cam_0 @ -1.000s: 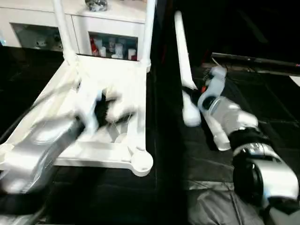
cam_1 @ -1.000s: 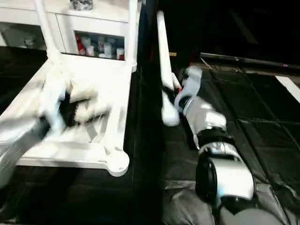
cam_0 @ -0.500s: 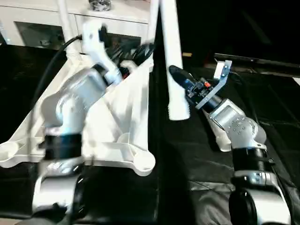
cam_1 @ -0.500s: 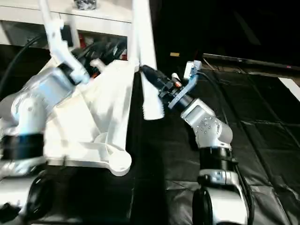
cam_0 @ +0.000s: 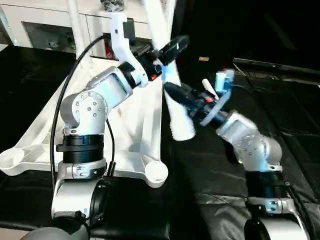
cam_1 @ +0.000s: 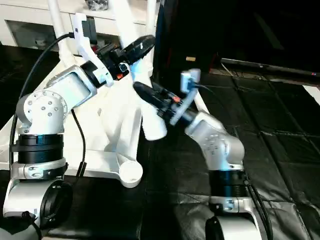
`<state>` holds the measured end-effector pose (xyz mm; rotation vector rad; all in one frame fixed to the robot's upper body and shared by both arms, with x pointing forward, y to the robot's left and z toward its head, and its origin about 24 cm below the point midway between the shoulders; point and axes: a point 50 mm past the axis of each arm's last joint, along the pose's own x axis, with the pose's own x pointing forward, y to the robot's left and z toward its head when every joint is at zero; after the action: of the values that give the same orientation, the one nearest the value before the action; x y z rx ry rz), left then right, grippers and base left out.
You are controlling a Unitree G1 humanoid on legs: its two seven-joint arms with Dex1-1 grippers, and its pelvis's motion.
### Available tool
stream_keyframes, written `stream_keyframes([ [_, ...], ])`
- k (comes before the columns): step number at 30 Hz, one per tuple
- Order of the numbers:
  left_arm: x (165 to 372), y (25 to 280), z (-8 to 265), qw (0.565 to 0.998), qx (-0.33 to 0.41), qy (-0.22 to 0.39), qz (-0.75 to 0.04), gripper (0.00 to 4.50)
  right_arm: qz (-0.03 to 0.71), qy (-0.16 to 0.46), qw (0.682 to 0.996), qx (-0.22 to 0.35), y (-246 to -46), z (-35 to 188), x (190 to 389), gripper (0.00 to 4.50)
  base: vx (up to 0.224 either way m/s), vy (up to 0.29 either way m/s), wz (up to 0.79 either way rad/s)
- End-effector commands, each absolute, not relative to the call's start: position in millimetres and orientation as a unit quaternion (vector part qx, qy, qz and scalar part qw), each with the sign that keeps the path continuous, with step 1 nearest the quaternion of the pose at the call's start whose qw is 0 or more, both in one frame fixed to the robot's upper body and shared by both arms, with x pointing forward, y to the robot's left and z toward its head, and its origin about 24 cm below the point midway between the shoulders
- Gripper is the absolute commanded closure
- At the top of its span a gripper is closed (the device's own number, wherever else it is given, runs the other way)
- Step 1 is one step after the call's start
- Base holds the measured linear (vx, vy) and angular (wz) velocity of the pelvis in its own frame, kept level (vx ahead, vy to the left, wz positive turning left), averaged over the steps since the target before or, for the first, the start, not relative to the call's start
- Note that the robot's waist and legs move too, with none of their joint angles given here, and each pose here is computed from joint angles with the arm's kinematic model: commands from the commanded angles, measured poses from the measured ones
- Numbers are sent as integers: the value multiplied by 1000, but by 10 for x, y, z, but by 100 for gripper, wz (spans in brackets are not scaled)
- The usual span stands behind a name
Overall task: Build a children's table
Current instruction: Pick table leg
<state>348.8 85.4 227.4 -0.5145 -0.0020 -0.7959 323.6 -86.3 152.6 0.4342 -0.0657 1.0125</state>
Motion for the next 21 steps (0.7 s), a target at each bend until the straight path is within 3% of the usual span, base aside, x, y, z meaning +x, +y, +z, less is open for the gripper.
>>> stream_keyframes([
  [1,3491,779,2278,898,-236,6,-372,85,460,-42,873,159,-827,1552,3249,270,0,0,0],
  [3,3502,782,2276,901,-240,6,-361,107,450,-47,880,143,-809,1557,3257,270,0,0,0],
  [4,3515,777,2277,907,-245,7,-342,120,440,-55,893,82,-744,1551,3255,270,0,0,0],
  [10,3537,733,2283,922,-264,2,-283,177,403,-88,911,-18,-598,1563,3238,270,0,0,0],
  [21,3558,693,2224,926,-300,13,-228,263,348,-130,928,-39,-542,1612,3277,271,0,0,0],
])
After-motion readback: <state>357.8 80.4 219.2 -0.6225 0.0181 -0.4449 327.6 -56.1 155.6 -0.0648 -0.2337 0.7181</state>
